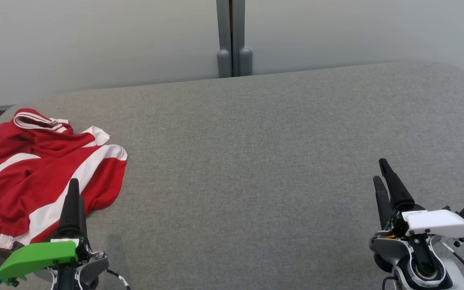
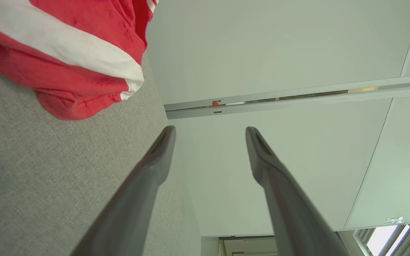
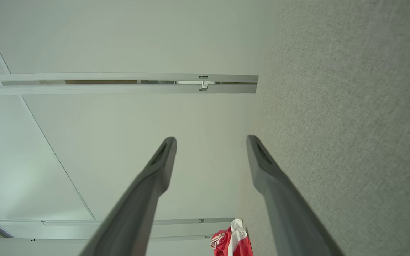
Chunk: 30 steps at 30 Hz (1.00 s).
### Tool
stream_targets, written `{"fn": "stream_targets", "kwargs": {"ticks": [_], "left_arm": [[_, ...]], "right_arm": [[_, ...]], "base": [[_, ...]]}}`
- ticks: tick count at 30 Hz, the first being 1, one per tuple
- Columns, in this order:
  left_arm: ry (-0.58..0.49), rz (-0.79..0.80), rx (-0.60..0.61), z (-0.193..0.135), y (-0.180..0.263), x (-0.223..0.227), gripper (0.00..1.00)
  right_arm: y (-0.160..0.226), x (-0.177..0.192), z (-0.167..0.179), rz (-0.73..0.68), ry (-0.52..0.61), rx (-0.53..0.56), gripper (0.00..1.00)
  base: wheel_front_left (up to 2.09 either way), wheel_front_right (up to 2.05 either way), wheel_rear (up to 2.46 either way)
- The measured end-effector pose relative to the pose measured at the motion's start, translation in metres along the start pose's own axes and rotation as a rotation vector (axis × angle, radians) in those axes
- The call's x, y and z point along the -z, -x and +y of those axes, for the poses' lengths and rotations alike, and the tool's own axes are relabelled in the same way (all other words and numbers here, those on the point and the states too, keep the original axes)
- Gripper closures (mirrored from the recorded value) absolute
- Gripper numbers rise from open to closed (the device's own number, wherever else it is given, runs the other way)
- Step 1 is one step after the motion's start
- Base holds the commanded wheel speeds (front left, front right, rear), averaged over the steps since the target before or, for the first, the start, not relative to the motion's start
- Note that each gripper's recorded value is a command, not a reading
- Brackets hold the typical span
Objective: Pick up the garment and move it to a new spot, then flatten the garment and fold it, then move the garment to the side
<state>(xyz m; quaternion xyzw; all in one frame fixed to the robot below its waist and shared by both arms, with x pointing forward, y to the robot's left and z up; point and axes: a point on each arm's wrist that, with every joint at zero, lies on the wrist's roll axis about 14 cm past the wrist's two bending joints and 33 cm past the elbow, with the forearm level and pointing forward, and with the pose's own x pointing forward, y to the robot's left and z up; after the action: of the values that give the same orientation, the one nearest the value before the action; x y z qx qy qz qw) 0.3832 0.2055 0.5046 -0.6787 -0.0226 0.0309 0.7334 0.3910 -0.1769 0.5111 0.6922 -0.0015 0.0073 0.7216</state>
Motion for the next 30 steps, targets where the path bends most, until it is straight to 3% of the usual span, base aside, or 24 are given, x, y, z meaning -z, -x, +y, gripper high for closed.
{"fn": "stream_targets", "kwargs": {"ticks": [14, 30], "left_arm": [[-0.291, -0.026, 0.035, -0.011, 0.0, -0.004, 0.0], [-0.679, -0.034, 0.055, -0.017, 0.003, -0.002, 0.0]], "right_arm": [[-0.005, 0.018, 0.017, 0.043, 0.227, -0.06, 0.0], [-0.007, 0.044, 0.023, 0.114, 0.578, -0.121, 0.0]], "base": [[0.0, 0.0, 0.0], [0.0, 0.0, 0.0]]}}
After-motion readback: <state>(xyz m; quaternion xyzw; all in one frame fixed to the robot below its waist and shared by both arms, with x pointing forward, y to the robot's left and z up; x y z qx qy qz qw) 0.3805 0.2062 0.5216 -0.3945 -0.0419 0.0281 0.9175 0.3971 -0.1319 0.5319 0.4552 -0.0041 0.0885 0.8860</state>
